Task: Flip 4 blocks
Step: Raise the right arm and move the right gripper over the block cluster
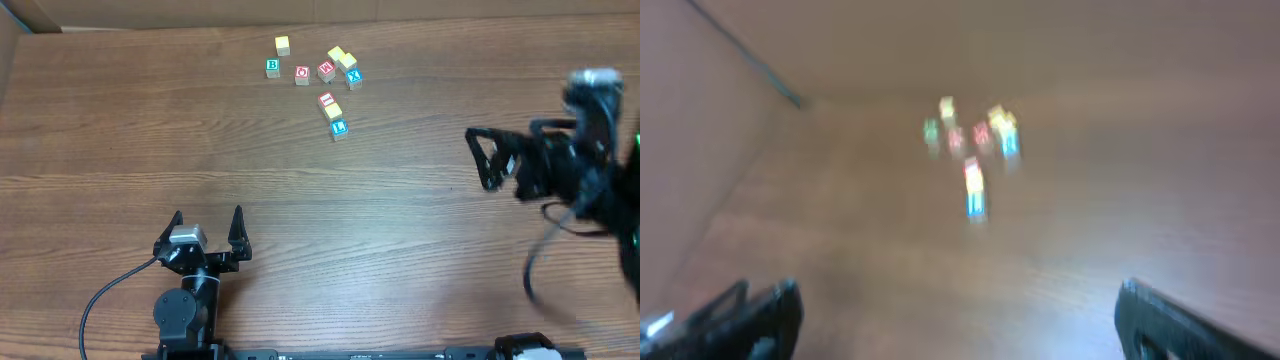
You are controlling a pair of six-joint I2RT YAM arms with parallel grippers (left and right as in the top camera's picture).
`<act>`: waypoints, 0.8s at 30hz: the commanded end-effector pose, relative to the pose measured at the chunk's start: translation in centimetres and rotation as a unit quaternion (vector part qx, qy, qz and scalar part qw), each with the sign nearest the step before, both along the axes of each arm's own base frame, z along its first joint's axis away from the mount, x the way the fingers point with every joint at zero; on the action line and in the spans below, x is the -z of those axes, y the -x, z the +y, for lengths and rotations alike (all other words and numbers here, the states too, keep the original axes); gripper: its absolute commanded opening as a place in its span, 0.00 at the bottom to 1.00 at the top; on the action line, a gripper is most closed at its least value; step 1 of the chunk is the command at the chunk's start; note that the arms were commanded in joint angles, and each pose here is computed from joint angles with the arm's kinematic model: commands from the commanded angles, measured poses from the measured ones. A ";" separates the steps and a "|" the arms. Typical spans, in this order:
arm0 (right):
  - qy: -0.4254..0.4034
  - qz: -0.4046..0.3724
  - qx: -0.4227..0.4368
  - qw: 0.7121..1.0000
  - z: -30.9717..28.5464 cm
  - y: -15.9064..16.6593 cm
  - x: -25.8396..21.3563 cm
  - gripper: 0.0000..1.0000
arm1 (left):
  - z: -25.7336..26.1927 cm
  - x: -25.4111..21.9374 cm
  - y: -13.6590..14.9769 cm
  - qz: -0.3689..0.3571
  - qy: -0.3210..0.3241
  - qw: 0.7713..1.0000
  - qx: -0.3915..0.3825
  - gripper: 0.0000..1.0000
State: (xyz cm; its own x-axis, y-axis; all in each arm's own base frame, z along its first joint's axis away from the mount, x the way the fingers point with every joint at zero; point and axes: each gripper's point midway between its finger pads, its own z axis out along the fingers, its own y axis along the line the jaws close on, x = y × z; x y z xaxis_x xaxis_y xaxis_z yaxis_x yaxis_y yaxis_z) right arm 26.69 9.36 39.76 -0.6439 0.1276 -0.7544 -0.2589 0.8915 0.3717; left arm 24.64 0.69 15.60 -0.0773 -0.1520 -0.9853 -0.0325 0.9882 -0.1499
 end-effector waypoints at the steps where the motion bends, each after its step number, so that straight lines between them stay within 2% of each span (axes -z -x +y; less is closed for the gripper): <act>1: 0.005 0.079 -0.007 0.997 0.7 -3.1 0.5 1.00 | 0.0 0.0 0.0 -0.001 -0.011 1.000 0.000 1.00; 5: -0.011 0.189 -0.035 0.981 2.2 -5.1 3.6 1.00 | 0.0 0.0 0.0 -0.001 -0.011 1.000 0.000 1.00; 10: -0.093 0.240 -0.106 0.961 6.0 -9.0 6.3 1.00 | 0.0 0.0 0.0 -0.001 -0.011 1.000 0.000 1.00; 13: -0.112 0.290 -0.091 0.946 6.8 -10.8 9.2 1.00 | 0.0 0.0 0.0 -0.001 -0.011 1.000 0.000 1.00; 15: -0.112 0.327 -0.082 0.935 7.8 -11.4 11.6 0.96 | 0.0 0.0 0.0 -0.001 -0.011 1.000 0.000 1.00; 19: -0.030 0.353 -0.037 0.935 8.8 -13.1 16.7 0.62 | 0.0 0.0 0.0 -0.001 -0.011 1.000 0.000 1.00; 21: 0.010 0.361 -0.002 0.933 9.5 -13.9 19.1 0.38 | 0.0 0.0 0.0 -0.001 -0.011 1.000 0.000 0.99; 24: 0.064 0.354 0.015 0.933 11.4 -14.7 22.2 0.15 | 0.0 0.0 0.0 -0.001 -0.011 1.000 0.000 1.00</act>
